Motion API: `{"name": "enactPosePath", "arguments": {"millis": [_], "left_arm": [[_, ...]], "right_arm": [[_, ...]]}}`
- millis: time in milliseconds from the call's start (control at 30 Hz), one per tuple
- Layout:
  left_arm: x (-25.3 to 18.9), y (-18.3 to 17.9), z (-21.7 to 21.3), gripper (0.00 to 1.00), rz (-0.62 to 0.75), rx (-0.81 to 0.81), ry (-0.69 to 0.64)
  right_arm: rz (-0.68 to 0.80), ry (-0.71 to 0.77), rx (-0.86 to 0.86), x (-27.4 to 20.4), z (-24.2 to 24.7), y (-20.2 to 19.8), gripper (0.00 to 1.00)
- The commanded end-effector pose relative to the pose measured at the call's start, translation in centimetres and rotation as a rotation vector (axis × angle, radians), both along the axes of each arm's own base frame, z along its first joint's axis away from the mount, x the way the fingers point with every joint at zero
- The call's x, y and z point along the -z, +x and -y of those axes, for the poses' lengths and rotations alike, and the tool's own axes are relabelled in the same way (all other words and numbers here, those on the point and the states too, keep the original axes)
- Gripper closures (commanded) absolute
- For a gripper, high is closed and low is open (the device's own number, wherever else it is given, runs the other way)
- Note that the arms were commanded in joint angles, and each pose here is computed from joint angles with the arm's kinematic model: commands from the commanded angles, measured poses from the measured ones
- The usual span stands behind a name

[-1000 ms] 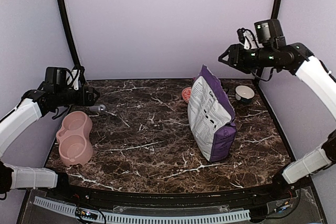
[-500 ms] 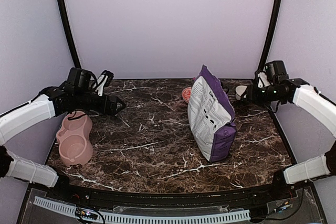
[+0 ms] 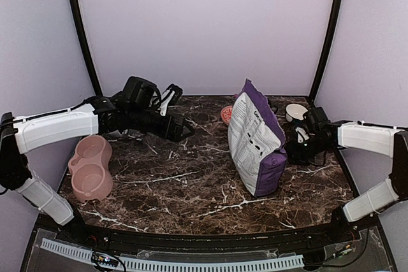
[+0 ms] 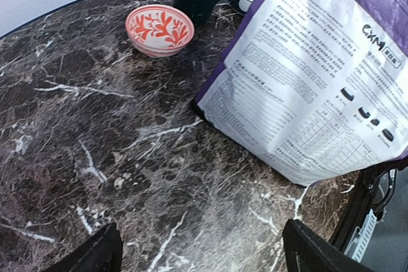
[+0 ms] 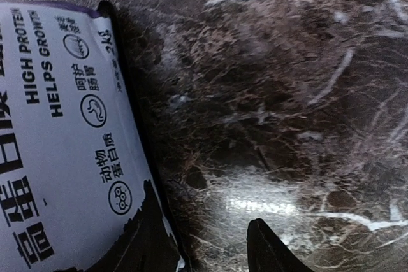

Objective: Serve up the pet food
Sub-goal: Adjust the pet food bag at the center of the board.

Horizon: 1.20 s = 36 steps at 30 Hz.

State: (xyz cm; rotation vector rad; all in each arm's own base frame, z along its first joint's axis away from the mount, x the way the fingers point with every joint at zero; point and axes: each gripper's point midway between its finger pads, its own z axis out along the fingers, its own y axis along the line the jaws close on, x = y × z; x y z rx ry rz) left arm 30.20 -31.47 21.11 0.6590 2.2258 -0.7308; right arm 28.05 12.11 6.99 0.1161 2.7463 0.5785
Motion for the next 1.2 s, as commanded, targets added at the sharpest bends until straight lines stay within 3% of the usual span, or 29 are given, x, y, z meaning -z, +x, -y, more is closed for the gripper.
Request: {"name": "enactPosePath", "arguments": {"millis": [0, 233, 533, 833, 1167], "left_arm": [[-3.9, -0.5, 3.1, 0.11, 0.034, 0.02, -0.091], [-7.2, -2.5, 6.7, 0.13, 0.045, 0.067, -0.159], [-10.6, -1.3, 8.6, 0.14, 0.096, 0.069, -0.21], [-13.6, -0.2, 10.8, 0.21, 0.119, 0.086, -0.248], [-12.3, 0.3, 14.1, 0.29, 0.053, 0.139, -0.187]], "right_arm": [[0.017, 0.076, -0.07, 0.4, -3.3, 0.2, 0.48], [-0.013, 0.103, -0.174, 1.7, -7.8, -0.5, 0.48], [-0.015, 0.122, -0.229, 1.9, -10.5, -1.0, 0.48], [0.073, 0.009, -0.146, 1.1, -8.3, 0.5, 0.44], [0.168, -0.113, -0.041, -0.2, -5.2, 1.4, 0.41]]}}
